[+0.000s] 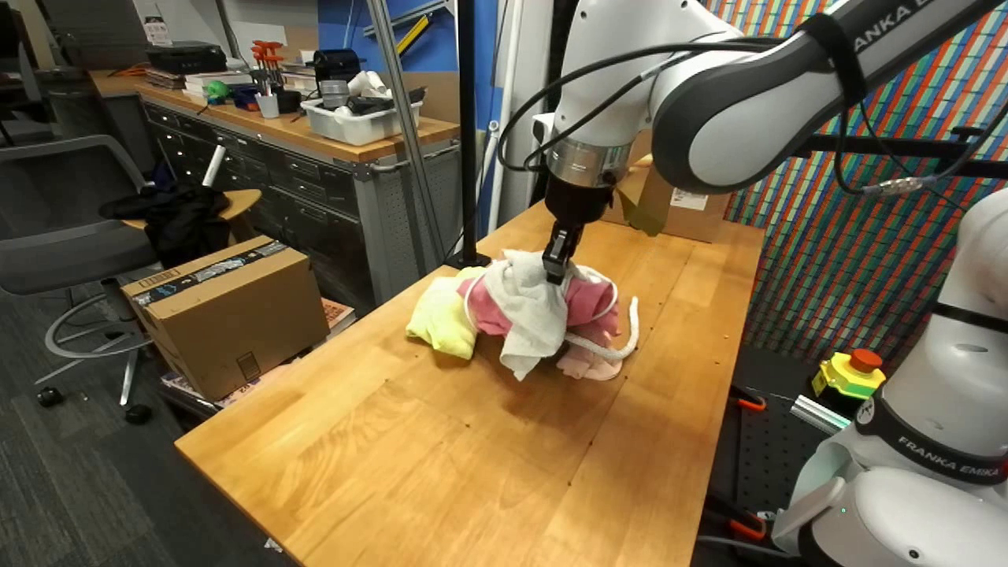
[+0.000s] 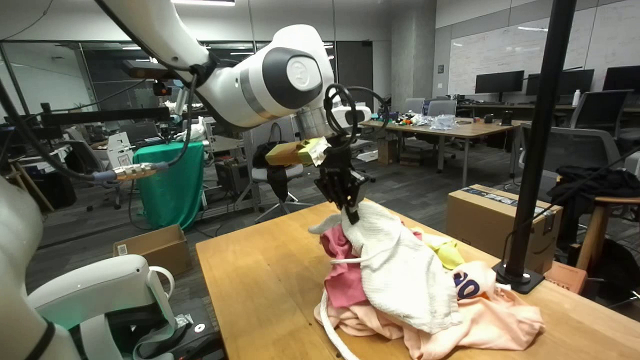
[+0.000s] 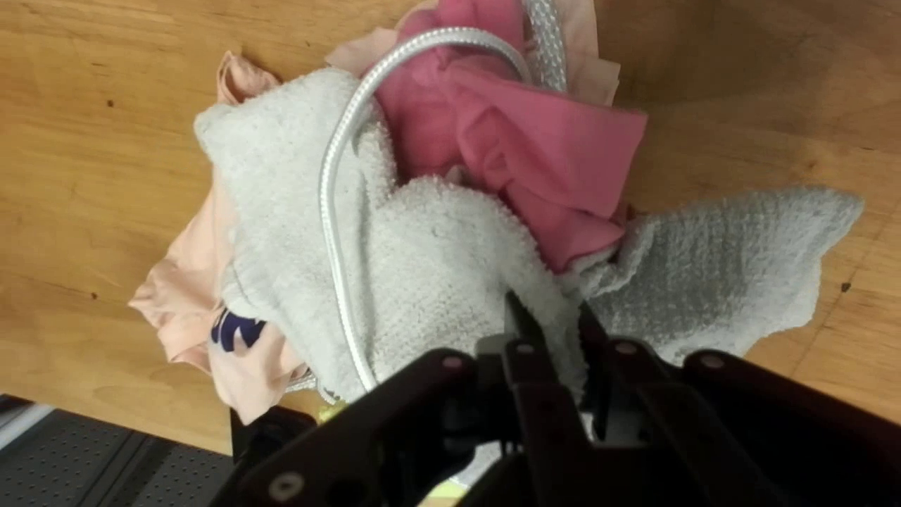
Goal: Separate all the items on the table.
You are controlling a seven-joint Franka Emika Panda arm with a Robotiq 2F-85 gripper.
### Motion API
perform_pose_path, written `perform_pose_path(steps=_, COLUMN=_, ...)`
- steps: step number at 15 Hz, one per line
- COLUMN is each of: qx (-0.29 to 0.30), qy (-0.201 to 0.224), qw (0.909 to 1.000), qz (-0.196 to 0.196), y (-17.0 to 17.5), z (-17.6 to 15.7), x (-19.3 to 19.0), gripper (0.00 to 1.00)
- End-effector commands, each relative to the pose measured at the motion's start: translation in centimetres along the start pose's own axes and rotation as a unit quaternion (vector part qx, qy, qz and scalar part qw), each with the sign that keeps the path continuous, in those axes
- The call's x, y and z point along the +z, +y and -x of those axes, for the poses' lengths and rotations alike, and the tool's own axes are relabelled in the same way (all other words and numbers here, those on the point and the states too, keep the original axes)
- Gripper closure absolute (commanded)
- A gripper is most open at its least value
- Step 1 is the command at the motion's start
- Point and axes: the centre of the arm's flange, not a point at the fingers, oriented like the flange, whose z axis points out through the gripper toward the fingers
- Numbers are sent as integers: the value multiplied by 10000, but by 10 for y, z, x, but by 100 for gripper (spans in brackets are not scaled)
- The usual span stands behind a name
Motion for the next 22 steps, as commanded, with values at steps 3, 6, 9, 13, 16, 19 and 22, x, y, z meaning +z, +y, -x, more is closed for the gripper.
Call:
perform_pose_path(steps=3, qx=176, qy=600, qw=9979, qz=168, y=35, z=7, x=-75, gripper=91)
perform_pose_path(steps=6, qx=321, qy=827, qw=9960, qz=-109, y=57, z=10, x=-113, gripper=91)
perform_pose_path(steps=9, qx=86, qy=903, qw=9939, qz=-633, y=74, z=20, x=-145, gripper=91)
perform_pose_path(steps=13, qx=197, qy=953, qw=9928, qz=-692, y=107, z=23, x=-184, gripper=91)
perform_pose_path(steps=16, qx=337, qy=969, qw=9923, qz=-694, y=127, z=26, x=-204, gripper=91)
perform_pose_path(steps=19, qx=506, qy=1000, qw=9919, qz=-607, y=144, z=26, x=-221, gripper=91)
perform_pose_path(steps=22, qx=651, qy=1107, qw=9904, qz=-507, y=154, z=24, x=-244, gripper=91)
